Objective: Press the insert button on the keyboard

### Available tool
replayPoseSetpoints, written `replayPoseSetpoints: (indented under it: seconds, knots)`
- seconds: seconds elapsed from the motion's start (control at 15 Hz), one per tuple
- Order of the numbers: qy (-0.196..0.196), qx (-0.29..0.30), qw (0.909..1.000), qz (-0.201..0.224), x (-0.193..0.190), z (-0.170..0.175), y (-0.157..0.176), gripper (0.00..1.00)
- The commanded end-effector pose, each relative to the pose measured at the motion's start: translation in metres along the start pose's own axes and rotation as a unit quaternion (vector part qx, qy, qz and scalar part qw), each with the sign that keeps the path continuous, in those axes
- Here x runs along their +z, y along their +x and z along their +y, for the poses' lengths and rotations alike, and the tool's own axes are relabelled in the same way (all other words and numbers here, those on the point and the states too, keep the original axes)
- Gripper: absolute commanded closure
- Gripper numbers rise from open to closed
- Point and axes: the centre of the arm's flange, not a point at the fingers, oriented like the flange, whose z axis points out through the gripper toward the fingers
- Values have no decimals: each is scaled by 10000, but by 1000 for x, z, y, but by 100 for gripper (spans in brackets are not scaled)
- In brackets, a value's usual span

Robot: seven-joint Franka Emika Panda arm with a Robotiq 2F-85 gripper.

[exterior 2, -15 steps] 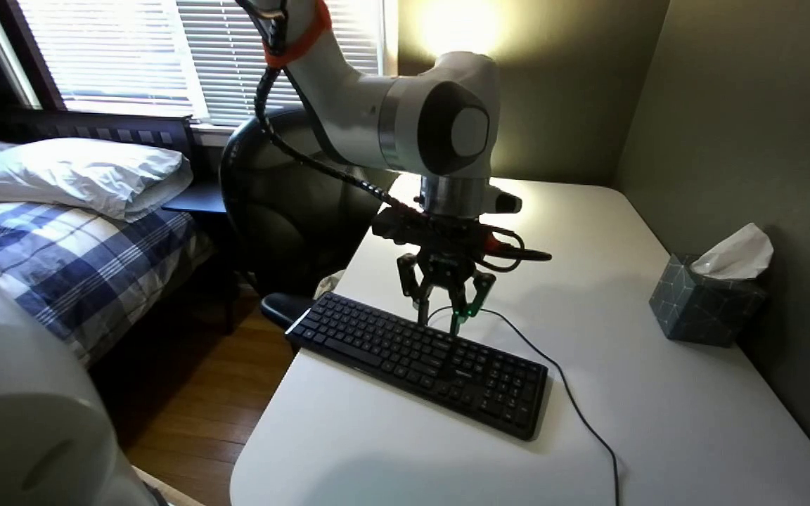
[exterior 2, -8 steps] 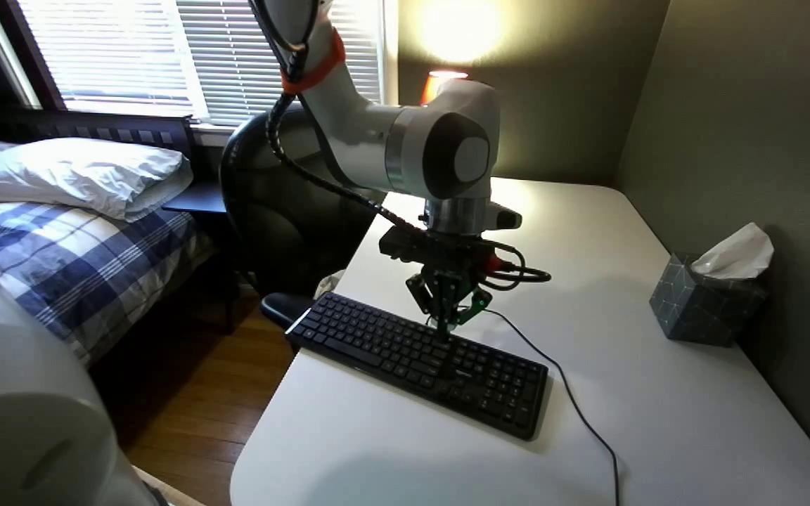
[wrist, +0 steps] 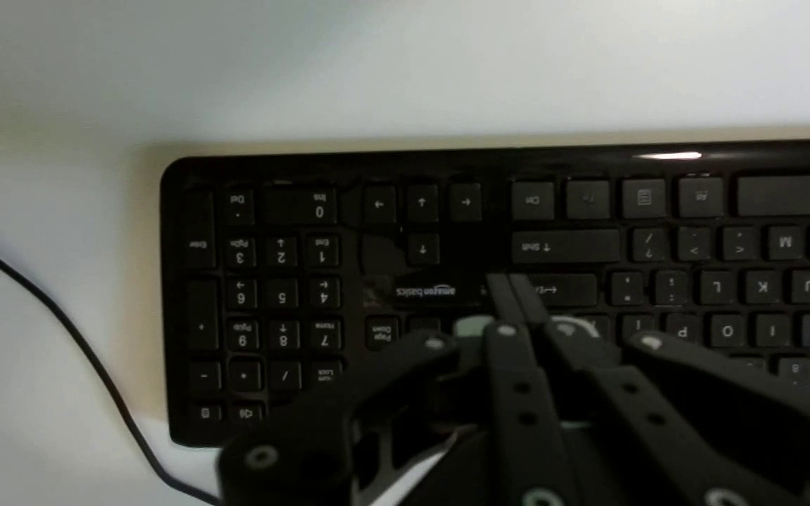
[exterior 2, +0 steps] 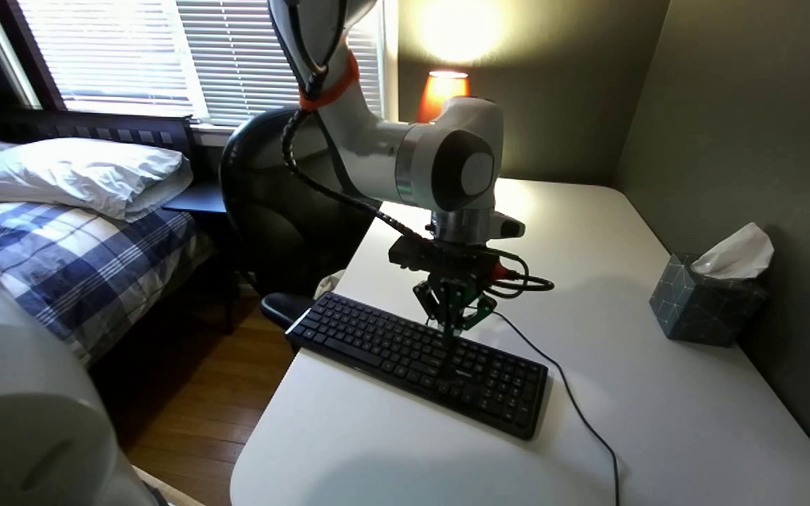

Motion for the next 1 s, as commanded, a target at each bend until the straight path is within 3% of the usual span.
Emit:
replayPoseSetpoints:
  seconds: [0.0, 0.93]
  knots:
    - [26, 5, 10000, 12, 12, 5, 13, 100]
    - [118, -154, 9996, -199, 31, 11, 37, 100]
